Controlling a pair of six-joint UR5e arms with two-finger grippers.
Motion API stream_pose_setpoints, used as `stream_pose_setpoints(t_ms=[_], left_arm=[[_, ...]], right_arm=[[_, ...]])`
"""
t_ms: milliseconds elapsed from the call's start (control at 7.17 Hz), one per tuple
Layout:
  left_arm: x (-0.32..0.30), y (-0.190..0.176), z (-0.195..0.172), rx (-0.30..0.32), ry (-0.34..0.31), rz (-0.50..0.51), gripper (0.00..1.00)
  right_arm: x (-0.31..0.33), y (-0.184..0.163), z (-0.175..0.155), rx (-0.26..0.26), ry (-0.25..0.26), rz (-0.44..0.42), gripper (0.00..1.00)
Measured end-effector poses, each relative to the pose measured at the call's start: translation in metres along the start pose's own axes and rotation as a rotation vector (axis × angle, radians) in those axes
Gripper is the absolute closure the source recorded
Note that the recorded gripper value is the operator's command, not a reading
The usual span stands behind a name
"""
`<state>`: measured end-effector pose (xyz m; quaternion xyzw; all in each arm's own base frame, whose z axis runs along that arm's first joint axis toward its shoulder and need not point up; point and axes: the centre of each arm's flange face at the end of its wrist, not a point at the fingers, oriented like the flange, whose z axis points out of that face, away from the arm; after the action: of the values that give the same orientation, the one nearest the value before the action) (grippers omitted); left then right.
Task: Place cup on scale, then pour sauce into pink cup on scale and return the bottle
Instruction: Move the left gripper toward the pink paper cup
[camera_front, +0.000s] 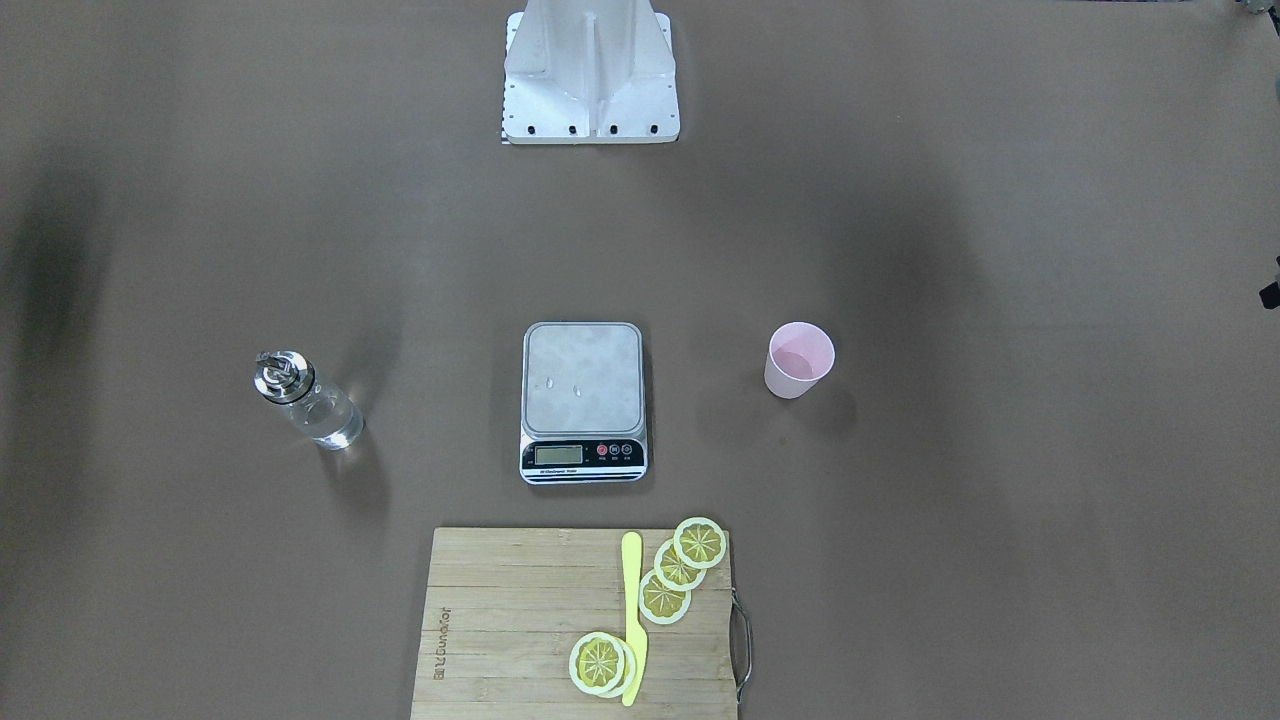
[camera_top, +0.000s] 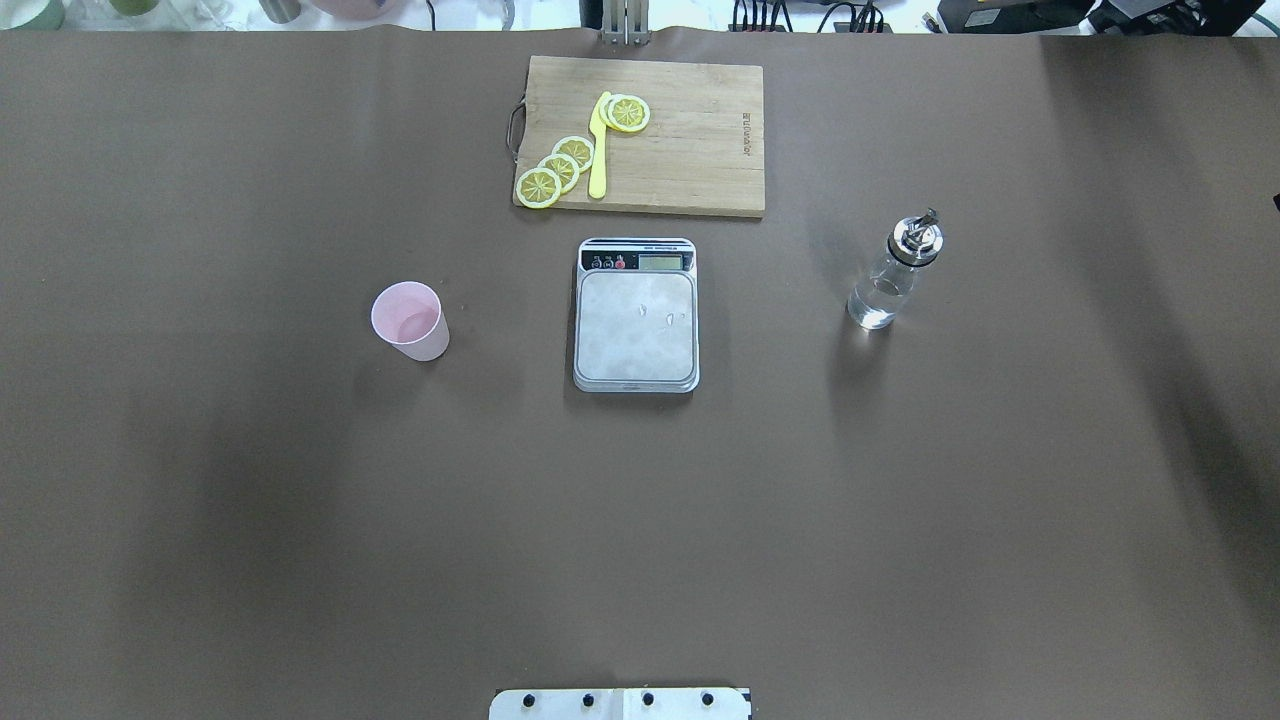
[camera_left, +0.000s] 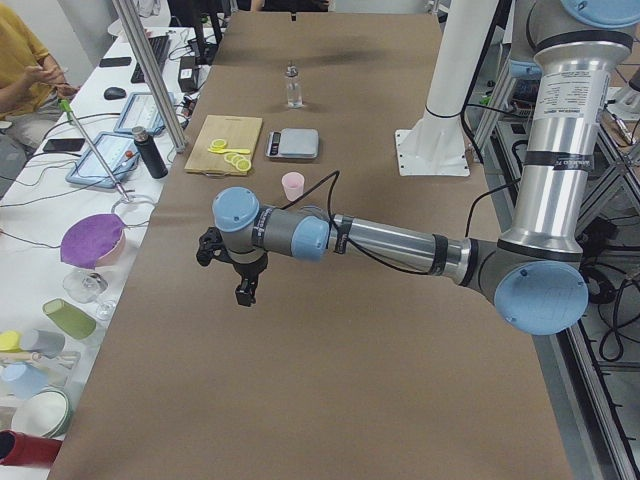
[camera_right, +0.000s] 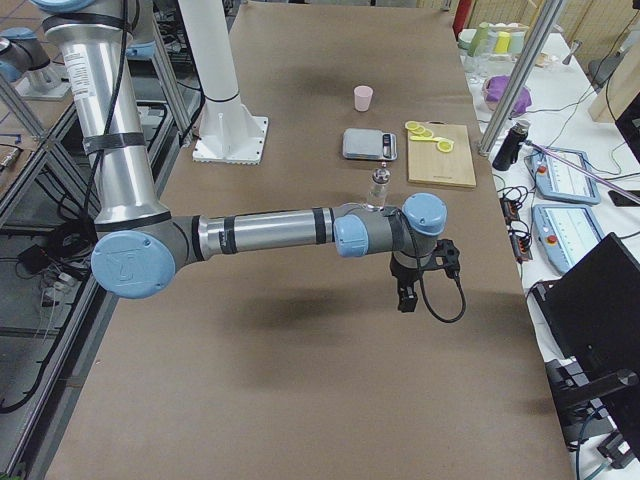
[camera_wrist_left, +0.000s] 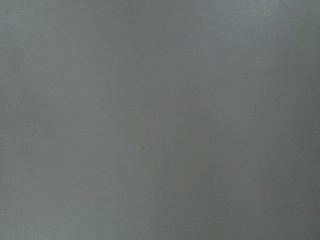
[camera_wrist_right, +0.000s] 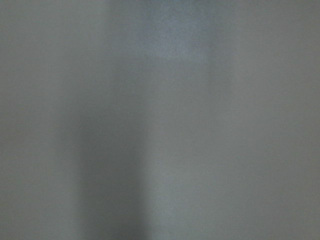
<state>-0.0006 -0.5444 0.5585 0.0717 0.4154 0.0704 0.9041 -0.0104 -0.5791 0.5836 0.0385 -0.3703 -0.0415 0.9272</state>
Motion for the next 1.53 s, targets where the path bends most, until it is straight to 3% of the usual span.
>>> stream_pose_setpoints(t_ms=[279, 698, 977, 1256, 1535], left_arm=[[0.004, -0.013, -0.003, 0.025, -0.029, 0.031, 0.0], [0.064, -0.057, -0.006, 0.061, -0.148, 0.156, 0.0], [0.178, -0.08, -0.007, 0.013, -0.156, 0.172, 0.0], [0.295, -0.073, 0.008, 0.014, -0.132, 0.079, 0.0], [0.375, -0.054, 0.049, -0.033, -0.089, 0.077, 0.0]], right_arm=[[-0.001, -0.001, -0.001, 0.002, 0.001, -0.003, 0.0], [0.002, 0.0, -0.002, 0.002, -0.001, 0.004, 0.0], [0.003, 0.001, -0.001, -0.002, -0.005, 0.007, 0.0], [0.005, 0.002, -0.001, -0.003, -0.005, 0.01, 0.0], [0.005, 0.002, -0.004, -0.006, -0.005, 0.02, 0.0]])
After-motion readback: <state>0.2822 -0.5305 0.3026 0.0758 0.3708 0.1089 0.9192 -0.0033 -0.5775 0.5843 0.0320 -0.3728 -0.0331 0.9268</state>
